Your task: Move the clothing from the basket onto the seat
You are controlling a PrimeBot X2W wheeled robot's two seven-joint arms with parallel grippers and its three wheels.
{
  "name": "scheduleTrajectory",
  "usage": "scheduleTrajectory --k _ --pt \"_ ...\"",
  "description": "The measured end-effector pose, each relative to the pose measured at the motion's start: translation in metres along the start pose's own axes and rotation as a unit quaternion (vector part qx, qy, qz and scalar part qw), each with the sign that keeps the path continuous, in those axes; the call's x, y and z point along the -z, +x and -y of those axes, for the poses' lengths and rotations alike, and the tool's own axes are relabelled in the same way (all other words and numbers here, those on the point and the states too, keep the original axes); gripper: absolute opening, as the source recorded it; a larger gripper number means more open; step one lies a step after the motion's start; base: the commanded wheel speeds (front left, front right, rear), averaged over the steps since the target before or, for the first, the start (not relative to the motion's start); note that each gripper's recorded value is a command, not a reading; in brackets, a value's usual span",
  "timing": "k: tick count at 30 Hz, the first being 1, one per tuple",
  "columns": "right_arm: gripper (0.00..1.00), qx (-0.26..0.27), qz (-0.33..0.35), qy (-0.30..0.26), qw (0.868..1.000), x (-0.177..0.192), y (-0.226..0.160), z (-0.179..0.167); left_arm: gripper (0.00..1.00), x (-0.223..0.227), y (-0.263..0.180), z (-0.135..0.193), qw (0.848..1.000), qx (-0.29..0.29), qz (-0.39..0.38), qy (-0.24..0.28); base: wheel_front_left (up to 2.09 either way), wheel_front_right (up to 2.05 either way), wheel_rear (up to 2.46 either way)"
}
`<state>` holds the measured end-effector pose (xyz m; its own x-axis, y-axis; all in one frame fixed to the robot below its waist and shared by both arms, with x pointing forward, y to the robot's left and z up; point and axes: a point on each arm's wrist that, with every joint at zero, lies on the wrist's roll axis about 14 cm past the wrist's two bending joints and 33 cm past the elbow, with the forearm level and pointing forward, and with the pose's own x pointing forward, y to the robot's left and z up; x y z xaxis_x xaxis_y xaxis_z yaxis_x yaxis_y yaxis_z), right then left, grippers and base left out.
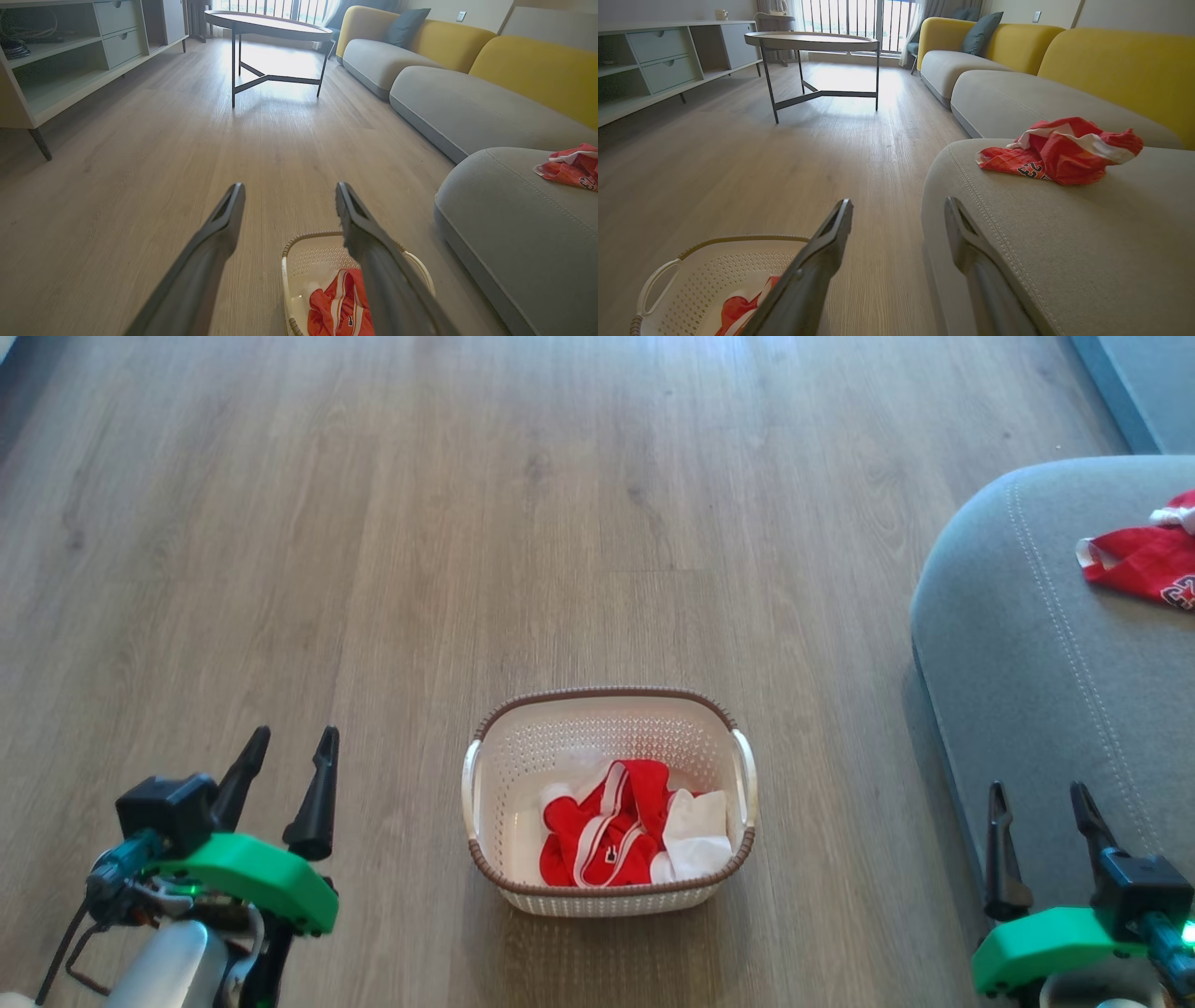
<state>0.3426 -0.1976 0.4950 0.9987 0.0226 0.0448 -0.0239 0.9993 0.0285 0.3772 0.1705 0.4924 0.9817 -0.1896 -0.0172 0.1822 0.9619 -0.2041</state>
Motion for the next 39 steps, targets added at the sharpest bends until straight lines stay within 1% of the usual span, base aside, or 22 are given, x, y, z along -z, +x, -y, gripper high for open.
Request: scheduleTrajectory --k 15,21,26,32,35,39 --pt "1.00 0.011 -0.012 0.001 1.000 0.007 -0.001 0.006 1.00 0.009 0.014 0.005 1.000 0.013 -0.014 -0.002 0.00 0.00 0.00" --pt "1.00 0.015 -0.020 0.001 1.000 0.013 0.007 0.007 1.00 0.014 0.031 0.006 1.000 0.021 -0.021 -0.005 0.00 0.00 0.00" --pt "1.00 0.011 -0.006 -0.012 1.000 0.007 0.036 0.007 1.00 0.020 0.058 0.008 0.999 0.032 -0.025 -0.011 0.00 0.00 0.00" --pt "1.00 0.005 0.002 -0.026 1.000 0.015 0.082 0.006 1.00 0.030 0.111 0.007 0.998 0.054 -0.022 -0.020 0.00 0.00 0.00" --pt "1.00 0.001 -0.001 -0.030 1.000 0.029 0.108 0.004 1.00 0.046 0.137 0.003 0.997 0.061 -0.029 -0.024 0.00 0.00 0.00" --pt "1.00 -0.002 -0.019 -0.028 0.999 0.059 0.133 0.003 1.00 0.084 0.160 -0.005 0.996 0.066 -0.060 -0.026 0.00 0.00 0.00"
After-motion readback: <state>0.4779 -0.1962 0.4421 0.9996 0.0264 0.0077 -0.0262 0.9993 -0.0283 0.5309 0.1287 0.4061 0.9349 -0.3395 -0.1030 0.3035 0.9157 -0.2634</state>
